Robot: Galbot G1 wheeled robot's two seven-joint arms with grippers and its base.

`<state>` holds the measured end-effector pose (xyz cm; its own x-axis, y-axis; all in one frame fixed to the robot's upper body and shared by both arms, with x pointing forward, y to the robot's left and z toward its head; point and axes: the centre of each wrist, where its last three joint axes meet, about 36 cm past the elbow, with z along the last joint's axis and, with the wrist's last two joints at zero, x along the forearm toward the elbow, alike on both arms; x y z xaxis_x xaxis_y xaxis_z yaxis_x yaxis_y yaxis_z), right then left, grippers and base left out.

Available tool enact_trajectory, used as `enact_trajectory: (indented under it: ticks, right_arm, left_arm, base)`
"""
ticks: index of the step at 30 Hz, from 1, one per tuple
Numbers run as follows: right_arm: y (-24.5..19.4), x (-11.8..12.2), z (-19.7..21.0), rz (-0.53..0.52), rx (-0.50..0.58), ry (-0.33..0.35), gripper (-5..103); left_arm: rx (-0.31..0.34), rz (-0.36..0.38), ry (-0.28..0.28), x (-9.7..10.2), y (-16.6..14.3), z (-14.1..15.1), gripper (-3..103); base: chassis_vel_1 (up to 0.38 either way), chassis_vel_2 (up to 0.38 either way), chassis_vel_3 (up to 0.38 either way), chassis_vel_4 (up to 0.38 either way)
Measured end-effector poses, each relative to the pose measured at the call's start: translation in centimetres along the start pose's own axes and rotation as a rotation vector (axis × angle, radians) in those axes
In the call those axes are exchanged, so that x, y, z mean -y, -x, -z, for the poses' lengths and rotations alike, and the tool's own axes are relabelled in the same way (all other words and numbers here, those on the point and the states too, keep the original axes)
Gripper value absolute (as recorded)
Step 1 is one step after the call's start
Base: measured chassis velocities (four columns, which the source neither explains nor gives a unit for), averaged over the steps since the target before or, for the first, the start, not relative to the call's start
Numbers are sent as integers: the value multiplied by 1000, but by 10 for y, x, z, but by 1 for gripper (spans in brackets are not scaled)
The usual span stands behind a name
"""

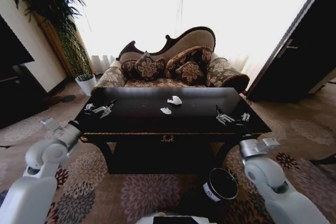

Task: Move to the front of the table and place the trash on the table into the trash bin.

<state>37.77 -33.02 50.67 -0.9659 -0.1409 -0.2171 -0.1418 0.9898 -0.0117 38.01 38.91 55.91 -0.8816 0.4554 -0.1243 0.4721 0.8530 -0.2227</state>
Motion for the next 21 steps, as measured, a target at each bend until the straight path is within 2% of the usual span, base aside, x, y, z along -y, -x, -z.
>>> enact_trajectory:
  ticks: [2,4,5,7,12,18,21]
  right_arm:
    - [17,9,-2,22,1,-6,100]
    - [33,16,-3,49,0,19,100]
    - [33,16,-3,49,0,19,100]
    - [49,15,-2,77,-11,77,100]
    - [75,7,2,101,-61,88,100]
    - [105,-2,16,135,-90,55,100]
    - [124,-12,28,200,-126,-7,100]
  left_arm:
    - [-5,2,4,0,-2,0,100]
    - [-8,4,9,-1,-3,1,100]
    - [-8,4,9,-1,-3,1,100]
    - [-15,7,14,-2,-4,2,100]
    - [-21,13,15,-4,-4,2,100]
    - [-22,18,11,-3,-4,-2,100]
    - [-32,20,12,-2,-3,-7,100]
  base:
    - [0,0,0,0]
    - [0,0,0,0]
    - [0,0,0,0]
    - [0,0,0,0]
    - [0,0,0,0]
    - [0,0,0,0]
    - [0,0,0,0]
